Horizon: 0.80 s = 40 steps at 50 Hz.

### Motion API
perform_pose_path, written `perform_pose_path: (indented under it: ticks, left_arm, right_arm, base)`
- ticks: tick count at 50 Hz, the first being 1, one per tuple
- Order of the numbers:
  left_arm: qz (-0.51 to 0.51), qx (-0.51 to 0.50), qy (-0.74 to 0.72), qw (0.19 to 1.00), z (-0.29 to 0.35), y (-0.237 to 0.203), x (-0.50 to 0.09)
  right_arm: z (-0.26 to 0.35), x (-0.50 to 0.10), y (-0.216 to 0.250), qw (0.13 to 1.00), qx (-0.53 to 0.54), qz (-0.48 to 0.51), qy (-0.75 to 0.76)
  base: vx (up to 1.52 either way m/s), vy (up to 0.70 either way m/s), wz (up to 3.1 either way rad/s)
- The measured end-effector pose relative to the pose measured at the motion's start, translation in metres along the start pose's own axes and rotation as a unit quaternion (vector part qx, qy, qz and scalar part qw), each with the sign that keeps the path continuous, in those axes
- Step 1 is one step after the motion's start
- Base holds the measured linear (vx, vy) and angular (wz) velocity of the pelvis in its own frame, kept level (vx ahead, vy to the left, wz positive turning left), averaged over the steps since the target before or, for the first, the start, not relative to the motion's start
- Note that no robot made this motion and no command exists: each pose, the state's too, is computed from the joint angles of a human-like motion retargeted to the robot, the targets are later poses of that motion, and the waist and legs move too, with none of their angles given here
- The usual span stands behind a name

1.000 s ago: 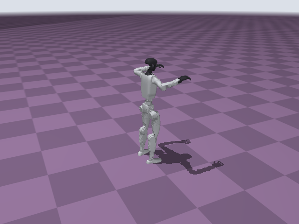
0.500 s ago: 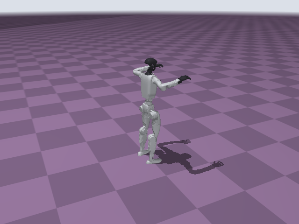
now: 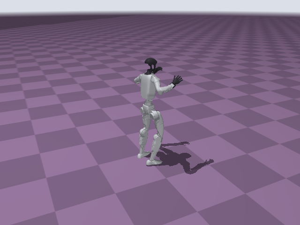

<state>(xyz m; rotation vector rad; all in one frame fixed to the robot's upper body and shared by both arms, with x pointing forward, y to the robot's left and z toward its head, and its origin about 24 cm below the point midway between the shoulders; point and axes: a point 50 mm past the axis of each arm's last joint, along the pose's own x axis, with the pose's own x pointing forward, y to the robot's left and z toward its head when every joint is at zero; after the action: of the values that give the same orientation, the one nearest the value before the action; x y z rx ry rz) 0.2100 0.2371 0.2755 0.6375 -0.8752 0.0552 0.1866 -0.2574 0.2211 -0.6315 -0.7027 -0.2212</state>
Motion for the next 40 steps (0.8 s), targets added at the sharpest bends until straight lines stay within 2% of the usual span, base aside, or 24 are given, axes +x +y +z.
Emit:
perform_pose_path:
  ticks: [2, 5, 8, 12, 17, 22, 25, 27, 29, 31, 33, 35, 37, 40]
  left_arm:
    - [0.024, -0.052, -0.001, 0.998, 0.0, -0.011, -0.002]
    - [0.016, -0.073, -0.024, 0.997, 0.009, -0.023, -0.004]
    - [-0.002, -0.102, -0.04, 0.994, 0.021, -0.028, -0.008]
    - [0.008, -0.22, -0.011, 0.976, 0.026, -0.036, -0.02]
    - [0.074, -0.32, 0.093, 0.94, -0.004, -0.05, -0.046]
    - [0.111, -0.323, 0.298, 0.891, -0.072, -0.107, -0.098]
    - [0.175, -0.333, 0.399, 0.837, -0.091, -0.149, -0.134]
    - [0.208, -0.358, 0.437, 0.798, -0.088, -0.158, -0.156]
    - [0.192, -0.342, 0.461, 0.796, -0.084, -0.144, -0.18]
    - [0.145, -0.3, 0.482, 0.811, -0.075, -0.116, -0.203]
    - [0.09, -0.268, 0.503, 0.817, -0.06, -0.089, -0.22]
    - [0.042, -0.252, 0.519, 0.815, -0.042, -0.074, -0.23]
    - [0.01, -0.252, 0.531, 0.809, -0.027, -0.068, -0.237]
    - [-0.004, -0.273, 0.558, 0.784, -0.012, -0.07, -0.248]
  right_arm:
    - [-0.01, -0.011, 0.014, 0.999, 0.018, 0.017, 0.029]
    - [-0.015, -0.027, 0.023, 0.998, 0.016, 0.038, 0.052]
    - [-0.017, -0.045, 0.03, 0.991, 0.081, 0.036, 0.103]
    - [-0.024, -0.066, 0.045, 0.97, 0.16, 0.041, 0.179]
    - [-0.044, -0.084, 0.08, 0.931, 0.253, 0.034, 0.261]
    - [-0.069, -0.079, 0.136, 0.9, 0.307, 0.002, 0.309]
    - [-0.066, -0.042, 0.155, 0.921, 0.289, -0.04, 0.259]
    - [-0.04, 0.01, 0.159, 0.937, 0.308, -0.042, 0.158]
    - [0.012, 0.066, 0.145, 0.933, 0.358, -0.031, 0.014]
    - [0.076, 0.097, 0.113, 0.909, 0.387, -0.036, -0.151]
    - [0.123, 0.096, 0.08, 0.876, 0.386, -0.064, -0.281]
    - [0.141, 0.078, 0.062, 0.855, 0.38, -0.093, -0.34]
    - [0.141, 0.056, 0.058, 0.851, 0.388, -0.083, -0.343]
    - [0.133, 0.021, 0.068, 0.854, 0.426, -0.013, -0.299]
  base:
    - [0.03, 0.0, 0.05]
    - [0.08, -0.01, 0.07]
    - [0.1, -0.03, -0.11]
    - [0.1, -0.06, -0.48]
    - [0.02, -0.1, -0.79]
    - [-0.16, -0.13, -0.41]
    - [-0.19, -0.04, -0.22]
    - [-0.21, -0.04, -0.25]
    - [-0.11, -0.04, -0.14]
    - [0.07, -0.02, 0.33]
    - [0.22, 0.0, 0.87]
    - [0.29, 0.01, 0.96]
    - [0.3, 0.08, 0.41]
    - [0.3, 0.18, -0.75]
